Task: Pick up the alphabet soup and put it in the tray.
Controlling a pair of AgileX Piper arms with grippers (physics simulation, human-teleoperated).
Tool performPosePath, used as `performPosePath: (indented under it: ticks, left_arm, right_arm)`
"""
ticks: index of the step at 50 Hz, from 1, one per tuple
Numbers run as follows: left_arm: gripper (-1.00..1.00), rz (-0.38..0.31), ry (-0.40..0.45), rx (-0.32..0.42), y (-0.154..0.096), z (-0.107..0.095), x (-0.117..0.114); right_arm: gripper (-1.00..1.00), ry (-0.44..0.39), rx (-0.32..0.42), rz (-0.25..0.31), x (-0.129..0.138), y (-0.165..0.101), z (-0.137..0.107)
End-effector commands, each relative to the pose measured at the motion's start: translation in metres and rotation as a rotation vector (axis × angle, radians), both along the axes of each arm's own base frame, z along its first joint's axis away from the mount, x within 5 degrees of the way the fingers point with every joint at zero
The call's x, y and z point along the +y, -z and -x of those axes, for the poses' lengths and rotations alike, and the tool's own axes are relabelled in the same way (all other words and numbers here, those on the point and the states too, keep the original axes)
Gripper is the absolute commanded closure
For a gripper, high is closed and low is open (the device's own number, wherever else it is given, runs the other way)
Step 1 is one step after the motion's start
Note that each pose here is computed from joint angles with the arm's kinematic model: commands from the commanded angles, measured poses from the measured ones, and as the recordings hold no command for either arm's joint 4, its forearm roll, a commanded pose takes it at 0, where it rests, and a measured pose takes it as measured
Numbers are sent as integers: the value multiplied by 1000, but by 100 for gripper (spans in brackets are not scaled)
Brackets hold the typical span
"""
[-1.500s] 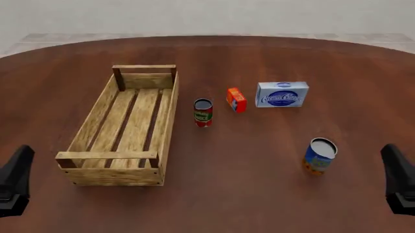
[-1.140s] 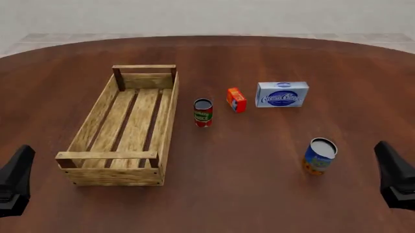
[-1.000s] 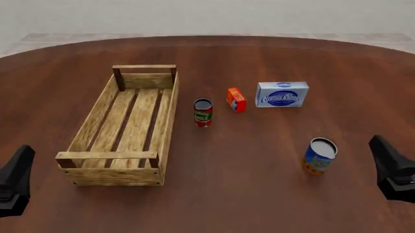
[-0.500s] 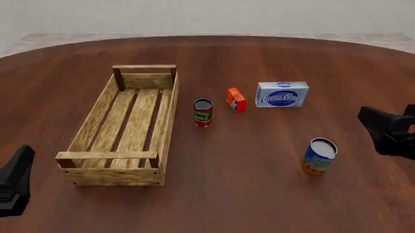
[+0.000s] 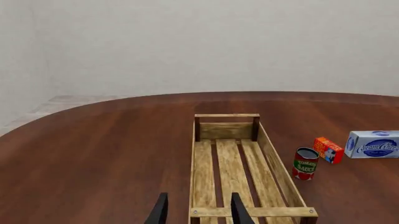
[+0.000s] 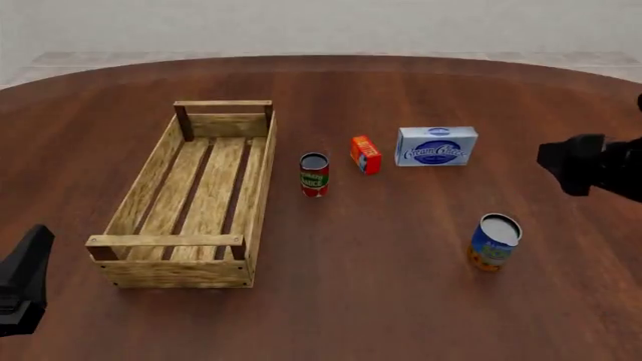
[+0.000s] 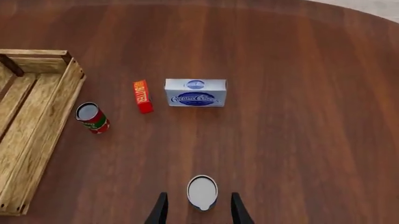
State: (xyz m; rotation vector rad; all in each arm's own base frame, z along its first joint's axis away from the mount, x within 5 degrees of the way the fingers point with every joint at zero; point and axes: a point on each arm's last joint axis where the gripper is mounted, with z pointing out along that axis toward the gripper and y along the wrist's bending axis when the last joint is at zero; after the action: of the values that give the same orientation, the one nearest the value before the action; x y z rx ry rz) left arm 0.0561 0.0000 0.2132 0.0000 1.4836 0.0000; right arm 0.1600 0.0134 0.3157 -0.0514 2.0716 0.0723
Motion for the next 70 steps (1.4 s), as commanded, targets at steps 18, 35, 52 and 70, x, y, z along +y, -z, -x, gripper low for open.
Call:
performPosePath:
  ticks: [18,35,52,70]
  left_arm:
    - [-100,0,0,0,0,0,0]
    - [-100,0,0,0,0,0,0]
    - [-100,0,0,0,0,0,0]
    - [-100,0,0,0,0,0,0]
  right_arm:
    - [-100,18,164,-21,5,55,-42]
    - [-100,36,200,-38,4,78,-49]
    - [-100,43,220,-45,5,95,-56]
    - [-100,55,247,-57,5,115,-60]
